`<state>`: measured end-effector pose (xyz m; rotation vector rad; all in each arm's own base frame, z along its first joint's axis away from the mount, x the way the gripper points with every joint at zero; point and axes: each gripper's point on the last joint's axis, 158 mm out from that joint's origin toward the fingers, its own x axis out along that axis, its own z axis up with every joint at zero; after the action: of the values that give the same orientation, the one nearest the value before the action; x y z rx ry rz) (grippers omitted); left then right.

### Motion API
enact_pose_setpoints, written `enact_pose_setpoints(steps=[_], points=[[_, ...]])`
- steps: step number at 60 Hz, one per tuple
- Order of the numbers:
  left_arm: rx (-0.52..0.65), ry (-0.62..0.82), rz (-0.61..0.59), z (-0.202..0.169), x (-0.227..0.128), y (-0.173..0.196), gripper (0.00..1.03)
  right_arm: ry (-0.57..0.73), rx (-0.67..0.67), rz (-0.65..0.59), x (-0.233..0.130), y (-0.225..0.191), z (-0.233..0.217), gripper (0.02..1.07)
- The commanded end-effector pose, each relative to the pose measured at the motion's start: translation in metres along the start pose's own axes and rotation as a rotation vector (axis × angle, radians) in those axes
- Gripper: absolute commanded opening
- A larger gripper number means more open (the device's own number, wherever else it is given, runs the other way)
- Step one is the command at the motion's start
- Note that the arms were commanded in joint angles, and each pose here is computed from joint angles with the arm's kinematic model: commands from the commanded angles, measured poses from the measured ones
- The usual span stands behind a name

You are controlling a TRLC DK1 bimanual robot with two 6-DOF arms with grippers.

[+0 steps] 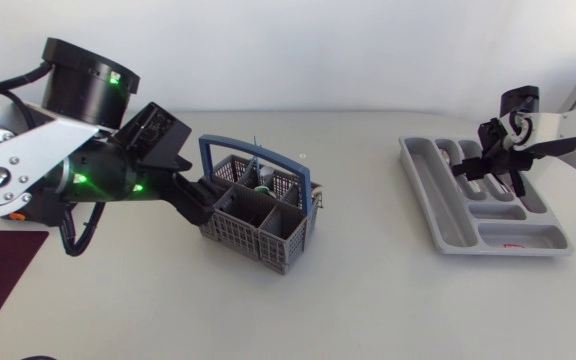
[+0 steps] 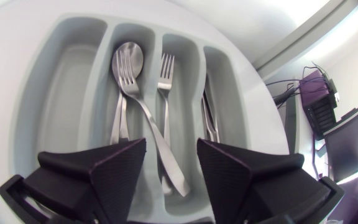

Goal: Unload the cutlery basket into the drawer organizer.

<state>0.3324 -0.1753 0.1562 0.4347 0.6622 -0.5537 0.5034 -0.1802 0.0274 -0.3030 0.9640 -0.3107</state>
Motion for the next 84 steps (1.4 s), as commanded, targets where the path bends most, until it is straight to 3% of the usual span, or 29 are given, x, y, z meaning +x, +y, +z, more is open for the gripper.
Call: enact_pose_setpoints(steps=[1,14,30,38,48,62,72,84], points=[[-0.012,0.001,0.015,-0.010,-0.002,0.006,0.92,-0.063,0.015,0.011,-0.035,0.003,0.008,0.79],[-0.005,-0.001,0.029,-0.022,-0.003,0.009,0.92,-0.144,-0.048,0.075,-0.085,0.037,0.005,0.79],[-0.011,0.009,0.041,-0.029,0.000,0.014,0.92,-0.187,-0.118,0.098,-0.106,0.062,0.015,0.79],[-0.011,0.021,0.032,-0.033,0.002,0.010,0.92,-0.183,-0.156,0.107,-0.094,0.052,0.019,0.79],[-0.003,0.022,0.019,-0.036,0.000,0.003,0.92,-0.154,-0.164,0.254,-0.067,0.029,0.020,0.79],[0.009,0.022,0.013,-0.038,0.002,-0.001,0.92,-0.110,-0.234,0.356,-0.043,-0.006,0.020,0.79],[0.016,0.024,0.014,-0.038,0.002,-0.001,0.92,-0.078,-0.284,0.460,-0.035,-0.001,0.016,0.79],[0.045,0.018,0.005,-0.042,-0.002,-0.006,0.92,-0.056,-0.335,0.495,-0.022,0.012,0.007,0.79]])
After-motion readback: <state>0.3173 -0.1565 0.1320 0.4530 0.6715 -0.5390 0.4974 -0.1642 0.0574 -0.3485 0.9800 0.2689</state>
